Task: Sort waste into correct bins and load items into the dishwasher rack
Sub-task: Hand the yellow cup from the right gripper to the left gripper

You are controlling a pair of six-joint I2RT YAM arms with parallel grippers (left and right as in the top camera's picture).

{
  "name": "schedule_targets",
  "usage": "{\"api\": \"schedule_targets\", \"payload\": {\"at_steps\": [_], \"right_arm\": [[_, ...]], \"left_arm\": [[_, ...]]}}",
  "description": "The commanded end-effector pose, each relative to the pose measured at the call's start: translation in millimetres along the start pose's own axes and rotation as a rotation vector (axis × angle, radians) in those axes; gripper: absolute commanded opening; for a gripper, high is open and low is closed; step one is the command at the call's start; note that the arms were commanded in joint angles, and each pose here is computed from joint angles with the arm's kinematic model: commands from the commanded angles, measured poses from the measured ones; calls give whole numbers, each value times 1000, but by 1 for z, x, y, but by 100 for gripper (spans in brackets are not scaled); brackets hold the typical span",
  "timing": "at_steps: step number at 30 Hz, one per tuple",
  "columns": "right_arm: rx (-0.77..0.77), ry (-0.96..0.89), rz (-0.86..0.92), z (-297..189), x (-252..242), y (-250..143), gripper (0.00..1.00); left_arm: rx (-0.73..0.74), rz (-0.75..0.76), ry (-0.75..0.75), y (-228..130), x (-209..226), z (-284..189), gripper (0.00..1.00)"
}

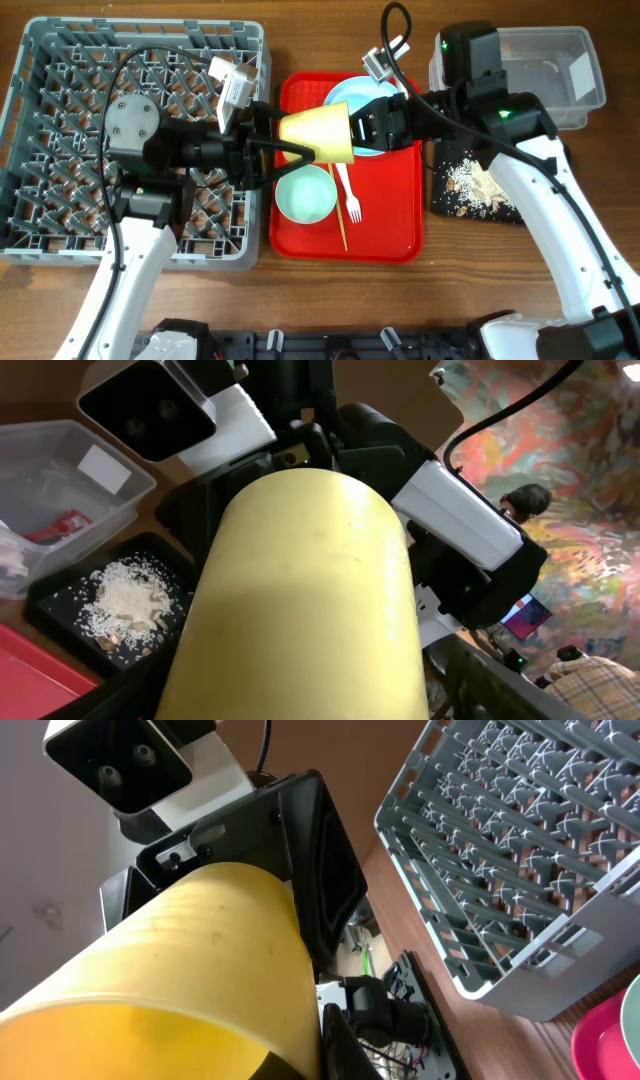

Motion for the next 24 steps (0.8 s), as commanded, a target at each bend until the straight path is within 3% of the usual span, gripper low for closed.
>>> {"api": "schedule_targets", "payload": {"at_steps": [1,7,18,23,24], "right_arm": [[1,3,-6,0,1,1,4],[1,3,-5,0,1,1,4],[2,2,1,0,0,1,4],[2,2,1,0,0,1,7],[2,2,1,0,0,1,12]], "left_arm": [[13,14,-17,1,-3,2,75],[-6,14,3,3,-1,2,65],[-10,14,8,4,0,1,61],[-10,13,8,4,0,1,56],[-11,13,9,4,0,1,54]]}}
Point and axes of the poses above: each gripper's point midway between its finger pads, its own z axis out along the fingers, its own x axis along the line the jaws close on, y = z × x, the point moved 5 cm from there along -z, back along the fingers, and after that the axes turned 8 degrees about z, right-handed, at the moved point
